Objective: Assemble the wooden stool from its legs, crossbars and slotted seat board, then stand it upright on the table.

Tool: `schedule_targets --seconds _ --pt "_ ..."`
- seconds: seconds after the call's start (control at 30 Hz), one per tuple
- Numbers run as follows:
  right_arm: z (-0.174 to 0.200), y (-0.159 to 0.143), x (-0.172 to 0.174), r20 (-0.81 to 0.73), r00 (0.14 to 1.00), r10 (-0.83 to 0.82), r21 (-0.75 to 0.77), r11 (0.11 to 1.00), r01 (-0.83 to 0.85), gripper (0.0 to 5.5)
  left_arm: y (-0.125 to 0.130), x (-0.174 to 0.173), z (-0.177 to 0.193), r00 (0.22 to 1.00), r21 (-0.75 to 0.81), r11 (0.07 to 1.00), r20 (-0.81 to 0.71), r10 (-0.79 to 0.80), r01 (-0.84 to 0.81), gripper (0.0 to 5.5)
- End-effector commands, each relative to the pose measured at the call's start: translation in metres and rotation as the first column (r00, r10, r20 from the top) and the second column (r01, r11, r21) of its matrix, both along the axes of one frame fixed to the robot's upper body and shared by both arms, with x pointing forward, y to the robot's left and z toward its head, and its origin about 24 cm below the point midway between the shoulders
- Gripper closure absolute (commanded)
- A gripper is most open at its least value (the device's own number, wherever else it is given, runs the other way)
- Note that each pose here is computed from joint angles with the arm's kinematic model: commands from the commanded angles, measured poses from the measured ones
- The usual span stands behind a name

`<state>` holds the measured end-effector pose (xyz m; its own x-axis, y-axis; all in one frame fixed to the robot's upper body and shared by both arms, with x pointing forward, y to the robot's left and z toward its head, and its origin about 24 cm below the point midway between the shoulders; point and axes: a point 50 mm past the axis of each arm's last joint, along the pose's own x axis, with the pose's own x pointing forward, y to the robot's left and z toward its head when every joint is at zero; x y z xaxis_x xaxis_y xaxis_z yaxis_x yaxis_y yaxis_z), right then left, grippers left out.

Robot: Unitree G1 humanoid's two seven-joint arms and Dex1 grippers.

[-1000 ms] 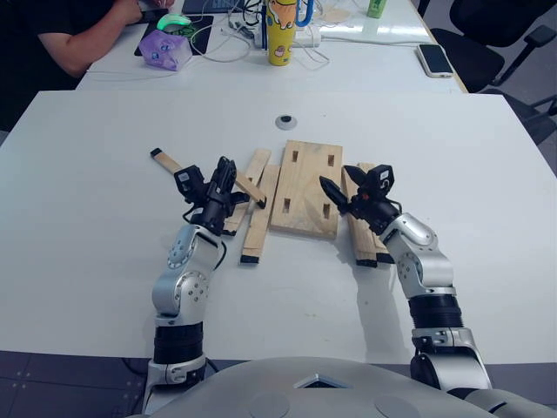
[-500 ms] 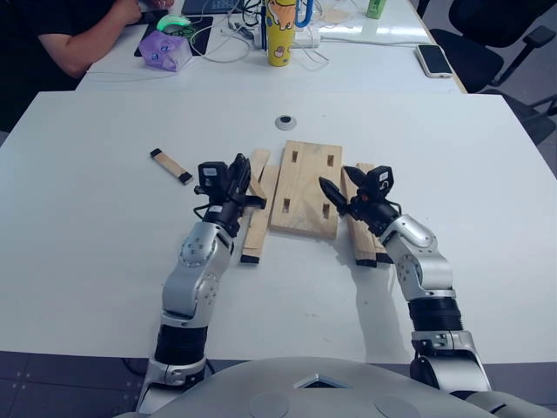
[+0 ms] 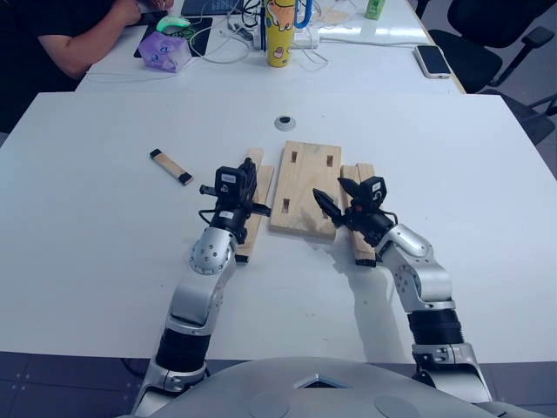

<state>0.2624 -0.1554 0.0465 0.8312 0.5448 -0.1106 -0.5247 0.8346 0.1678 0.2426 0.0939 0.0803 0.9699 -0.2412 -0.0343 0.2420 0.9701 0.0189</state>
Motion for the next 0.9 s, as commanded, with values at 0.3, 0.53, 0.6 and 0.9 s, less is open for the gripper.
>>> schedule_targets --seconds 0.3,0.53,0.6,0.9 --pt "0.0 0.002 0.004 0.005 1.0 0.004 -0.01 1.0 -0.004 1.67 0.012 -0.001 -0.033 0.991 0.068 0.997 -0.129 0.038 -0.03 4.63" --pt "-0.003 0.005 0.005 0.004 1.0 0.0 -0.002 1.0 0.0 1.67 0.005 0.002 0.0 0.998 -0.03 0.999 0.061 -0.019 0.02 3.63" --pt "-0.003 0.005 0.005 0.006 1.0 -0.004 0.001 1.0 0.004 1.67 0.006 0.002 0.006 0.995 -0.046 0.999 0.099 -0.025 0.03 3.34" --pt "-0.006 0.005 0.006 0.009 1.0 -0.029 0.008 1.0 0.029 1.67 0.03 0.006 0.032 0.968 -0.066 0.997 0.246 0.052 -0.036 2.85"
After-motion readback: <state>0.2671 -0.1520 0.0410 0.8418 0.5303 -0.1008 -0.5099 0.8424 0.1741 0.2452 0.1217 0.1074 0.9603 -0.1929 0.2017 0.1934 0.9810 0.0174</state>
